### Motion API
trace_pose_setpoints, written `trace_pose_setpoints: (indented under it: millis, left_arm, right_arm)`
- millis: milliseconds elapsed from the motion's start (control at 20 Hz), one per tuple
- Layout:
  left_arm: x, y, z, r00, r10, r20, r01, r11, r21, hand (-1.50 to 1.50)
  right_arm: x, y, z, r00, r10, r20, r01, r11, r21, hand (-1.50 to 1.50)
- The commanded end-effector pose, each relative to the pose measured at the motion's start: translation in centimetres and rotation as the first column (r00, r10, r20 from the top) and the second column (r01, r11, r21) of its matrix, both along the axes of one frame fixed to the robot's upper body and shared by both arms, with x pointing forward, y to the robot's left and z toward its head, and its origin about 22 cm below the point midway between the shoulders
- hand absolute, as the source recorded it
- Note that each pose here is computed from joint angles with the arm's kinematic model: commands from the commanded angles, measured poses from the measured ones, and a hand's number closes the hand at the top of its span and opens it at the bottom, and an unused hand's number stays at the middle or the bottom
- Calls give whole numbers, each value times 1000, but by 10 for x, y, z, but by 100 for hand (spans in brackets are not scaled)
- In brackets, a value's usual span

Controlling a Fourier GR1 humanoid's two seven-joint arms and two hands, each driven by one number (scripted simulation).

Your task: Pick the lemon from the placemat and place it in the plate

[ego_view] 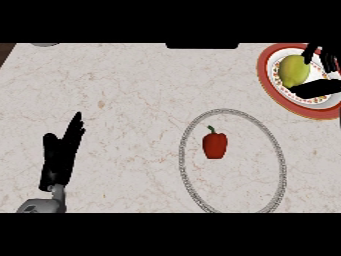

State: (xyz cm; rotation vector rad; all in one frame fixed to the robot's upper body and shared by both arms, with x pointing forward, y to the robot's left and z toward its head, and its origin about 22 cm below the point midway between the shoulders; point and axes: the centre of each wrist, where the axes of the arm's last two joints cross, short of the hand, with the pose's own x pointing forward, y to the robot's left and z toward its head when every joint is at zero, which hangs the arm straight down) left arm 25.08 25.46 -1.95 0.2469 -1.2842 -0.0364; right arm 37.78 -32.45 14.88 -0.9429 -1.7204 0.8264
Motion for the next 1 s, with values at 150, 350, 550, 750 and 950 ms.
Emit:
trace_pose_setpoints:
  millis: [150, 350, 550, 750, 950]
  left_arm:
    - [5, -3, 25, 999, -33, 2, 33, 999, 3, 0]
    - [4, -1, 22, 1000, -20, 3, 20, 1000, 13, 0]
    - [4, -25, 15, 1000, -20, 7, 20, 1000, -3, 0]
    - [8, -10, 17, 998, -49, 26, 49, 999, -1, 0]
    - [13, -12, 30, 997, -65, 35, 65, 998, 4, 0]
  right_arm:
    - [32, -42, 11, 991, -134, -19, 134, 990, 35, 150]
    - [40, -52, -11, 987, -138, -77, 138, 990, -2, 150]
    - [35, -76, -25, 981, -166, -103, 162, 985, -51, 150]
    - [40, -77, -25, 961, -182, -207, 168, 982, -83, 150]
    - [28, -89, -52, 936, -147, -320, 133, 989, -65, 150]
